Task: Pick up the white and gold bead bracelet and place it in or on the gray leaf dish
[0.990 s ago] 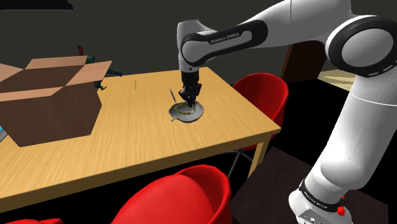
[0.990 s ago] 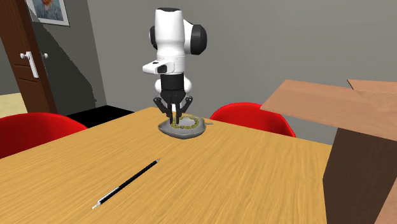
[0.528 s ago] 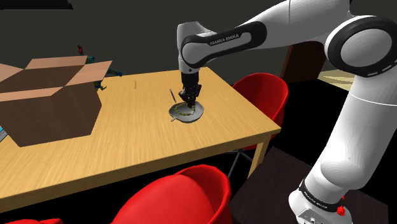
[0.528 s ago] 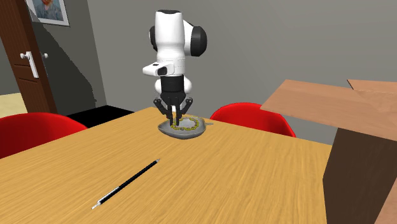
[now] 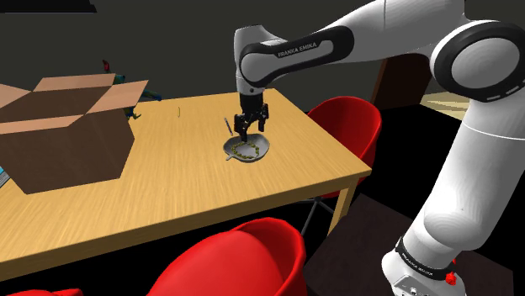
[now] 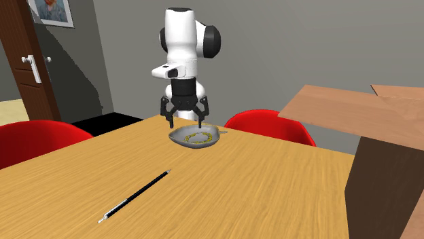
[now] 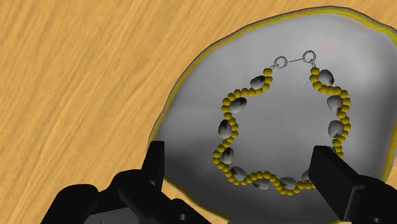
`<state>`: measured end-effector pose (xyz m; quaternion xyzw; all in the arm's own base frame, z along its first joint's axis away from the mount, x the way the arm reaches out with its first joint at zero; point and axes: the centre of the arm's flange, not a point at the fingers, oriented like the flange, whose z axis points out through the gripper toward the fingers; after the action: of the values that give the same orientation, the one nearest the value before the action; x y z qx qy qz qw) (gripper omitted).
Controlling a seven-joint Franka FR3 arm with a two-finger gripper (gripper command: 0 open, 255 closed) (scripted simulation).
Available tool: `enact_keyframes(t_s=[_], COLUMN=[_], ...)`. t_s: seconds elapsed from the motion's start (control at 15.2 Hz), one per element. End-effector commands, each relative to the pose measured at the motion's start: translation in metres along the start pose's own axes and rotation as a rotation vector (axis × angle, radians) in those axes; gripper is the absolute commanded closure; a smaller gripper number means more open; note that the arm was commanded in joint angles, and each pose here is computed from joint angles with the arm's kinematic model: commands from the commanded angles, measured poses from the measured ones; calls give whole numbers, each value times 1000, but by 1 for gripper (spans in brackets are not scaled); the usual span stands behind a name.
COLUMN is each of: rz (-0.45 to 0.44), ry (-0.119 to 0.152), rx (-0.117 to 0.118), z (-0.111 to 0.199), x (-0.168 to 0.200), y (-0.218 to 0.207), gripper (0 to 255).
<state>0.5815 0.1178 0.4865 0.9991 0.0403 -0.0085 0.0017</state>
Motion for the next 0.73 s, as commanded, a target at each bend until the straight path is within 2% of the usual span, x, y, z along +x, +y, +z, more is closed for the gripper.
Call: enact_keyframes(t_s=[0.0,0.13,0.66], rz=[0,0,0], ry=[0,0,0], rx=[0,0,0], z=[-19,-43,-43], x=[0,0,0], y=[-1,-1,-1], gripper=[0,0,0])
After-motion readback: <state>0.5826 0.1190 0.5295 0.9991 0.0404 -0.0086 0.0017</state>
